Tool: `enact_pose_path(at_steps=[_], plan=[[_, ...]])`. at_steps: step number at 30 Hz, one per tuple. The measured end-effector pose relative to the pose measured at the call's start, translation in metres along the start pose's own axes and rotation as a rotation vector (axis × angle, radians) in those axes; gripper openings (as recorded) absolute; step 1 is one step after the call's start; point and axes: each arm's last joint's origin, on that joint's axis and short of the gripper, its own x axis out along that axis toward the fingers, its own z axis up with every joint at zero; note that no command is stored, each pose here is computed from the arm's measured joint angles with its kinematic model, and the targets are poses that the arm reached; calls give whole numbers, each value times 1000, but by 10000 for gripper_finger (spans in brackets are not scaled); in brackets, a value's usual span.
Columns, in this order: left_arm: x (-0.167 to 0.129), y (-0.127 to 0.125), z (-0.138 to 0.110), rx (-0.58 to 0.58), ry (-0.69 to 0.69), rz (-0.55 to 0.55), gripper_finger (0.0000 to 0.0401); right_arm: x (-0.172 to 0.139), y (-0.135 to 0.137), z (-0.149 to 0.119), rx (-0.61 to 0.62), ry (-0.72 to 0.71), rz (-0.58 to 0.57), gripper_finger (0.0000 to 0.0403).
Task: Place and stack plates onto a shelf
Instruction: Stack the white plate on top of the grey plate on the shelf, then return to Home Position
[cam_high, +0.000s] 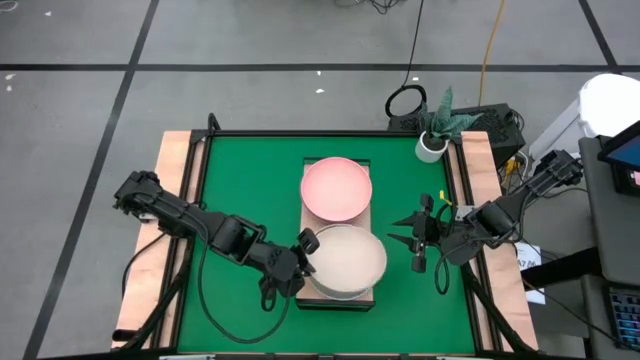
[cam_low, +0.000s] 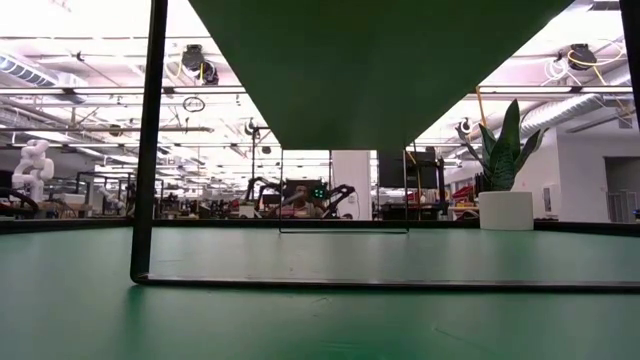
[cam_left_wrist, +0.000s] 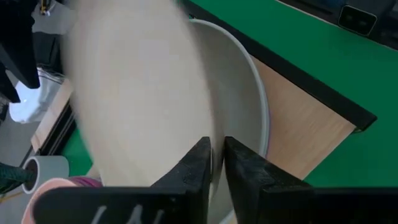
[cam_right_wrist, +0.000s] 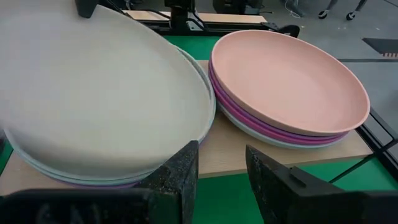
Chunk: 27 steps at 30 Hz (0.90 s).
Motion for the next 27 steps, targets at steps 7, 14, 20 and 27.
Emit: enact_pose_path(at_steps=[7, 14, 20, 27], plan=[[0, 0, 0, -70, 15, 21, 134, 0, 0, 0, -2, 0, 0, 116], [-8, -4, 4, -135, 7, 49, 181, 0, 0, 0, -2, -1, 0, 116], [-17, -12, 8, -166, -5, 35, 184, 0, 1, 4, -25, -37, -12, 116], [-39, -15, -1, -292, 52, 31, 184, 5, 5, 6, -128, -120, -15, 116]])
